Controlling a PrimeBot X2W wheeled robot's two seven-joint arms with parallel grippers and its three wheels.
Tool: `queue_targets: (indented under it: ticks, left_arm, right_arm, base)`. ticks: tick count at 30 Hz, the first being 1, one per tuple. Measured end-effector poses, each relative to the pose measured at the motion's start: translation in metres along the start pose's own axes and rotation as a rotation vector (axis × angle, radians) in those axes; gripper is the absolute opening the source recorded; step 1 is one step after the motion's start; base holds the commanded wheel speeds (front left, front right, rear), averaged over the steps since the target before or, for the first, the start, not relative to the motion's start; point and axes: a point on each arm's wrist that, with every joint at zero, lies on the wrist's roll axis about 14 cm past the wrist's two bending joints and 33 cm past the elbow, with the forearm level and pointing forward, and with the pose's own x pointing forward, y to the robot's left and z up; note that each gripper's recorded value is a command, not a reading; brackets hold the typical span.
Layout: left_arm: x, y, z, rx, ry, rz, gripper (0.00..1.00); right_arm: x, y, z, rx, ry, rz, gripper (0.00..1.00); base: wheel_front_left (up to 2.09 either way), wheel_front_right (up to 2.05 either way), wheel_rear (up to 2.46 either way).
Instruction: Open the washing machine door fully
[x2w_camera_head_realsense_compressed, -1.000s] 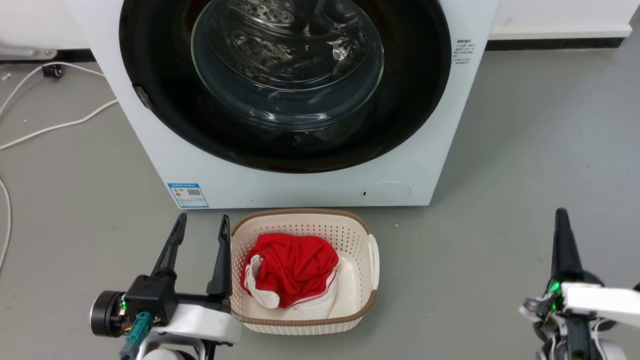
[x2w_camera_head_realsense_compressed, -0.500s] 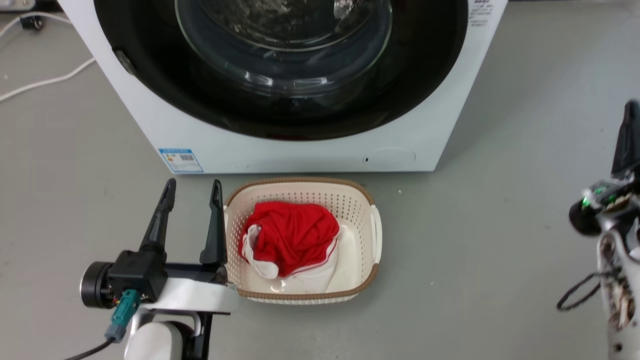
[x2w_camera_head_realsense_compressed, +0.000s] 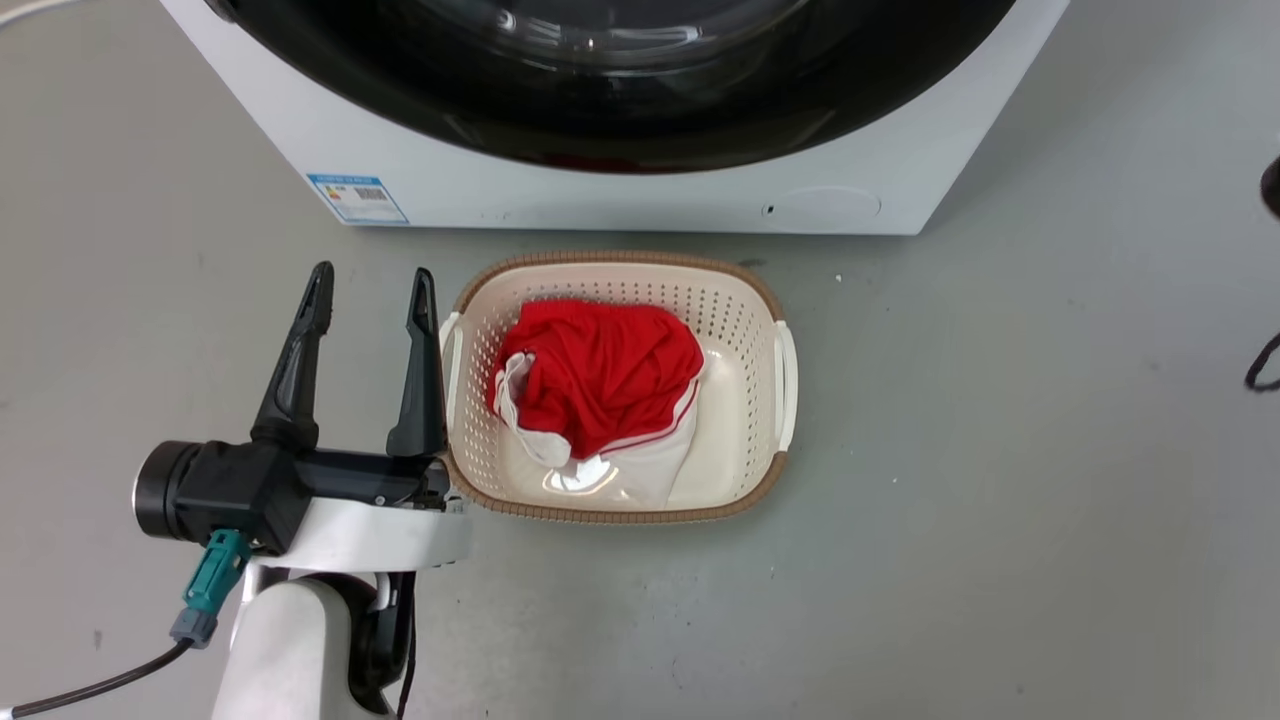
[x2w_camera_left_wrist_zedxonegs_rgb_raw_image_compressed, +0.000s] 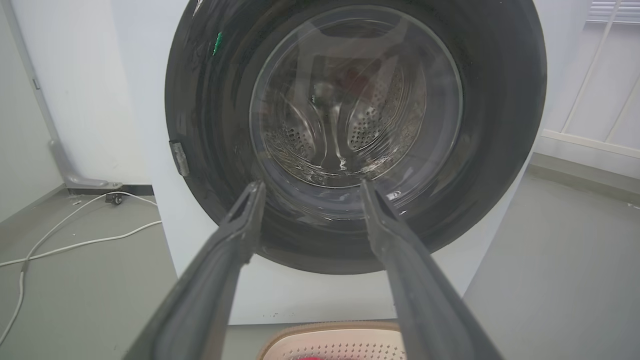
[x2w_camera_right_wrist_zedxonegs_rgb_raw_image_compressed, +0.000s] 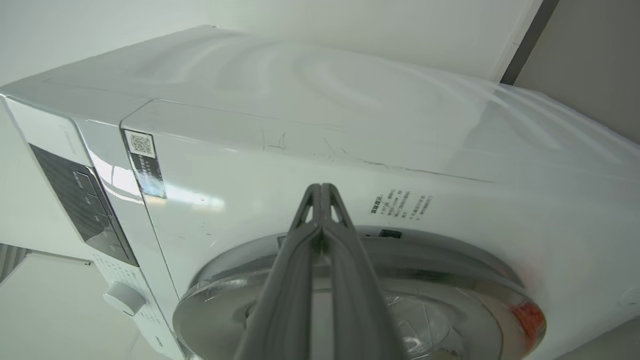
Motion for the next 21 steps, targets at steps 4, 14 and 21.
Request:
queue_targets:
  ticks: [4, 14, 21]
  left_arm:
    - [0.006, 0.001, -0.009, -0.001, 0.013, -0.005, 1.00]
    - [0.012, 0.002, -0.028, 0.003, 0.043, -0.019, 1.00]
    - [0.019, 0.004, -0.040, 0.007, 0.059, -0.026, 1.00]
  right_arm:
    - [0.022, -0.007, -0.023, -0.066, 0.118, -0.030, 0.00]
    - [0.048, -0.025, -0.076, -0.178, 0.332, -0.087, 0.00]
    - [0.065, -0.028, -0.101, -0.205, 0.409, -0.081, 0.00]
  base:
    - [0.00, 0.00, 0.00]
    - [0.00, 0.00, 0.00]
    - [0.00, 0.00, 0.00]
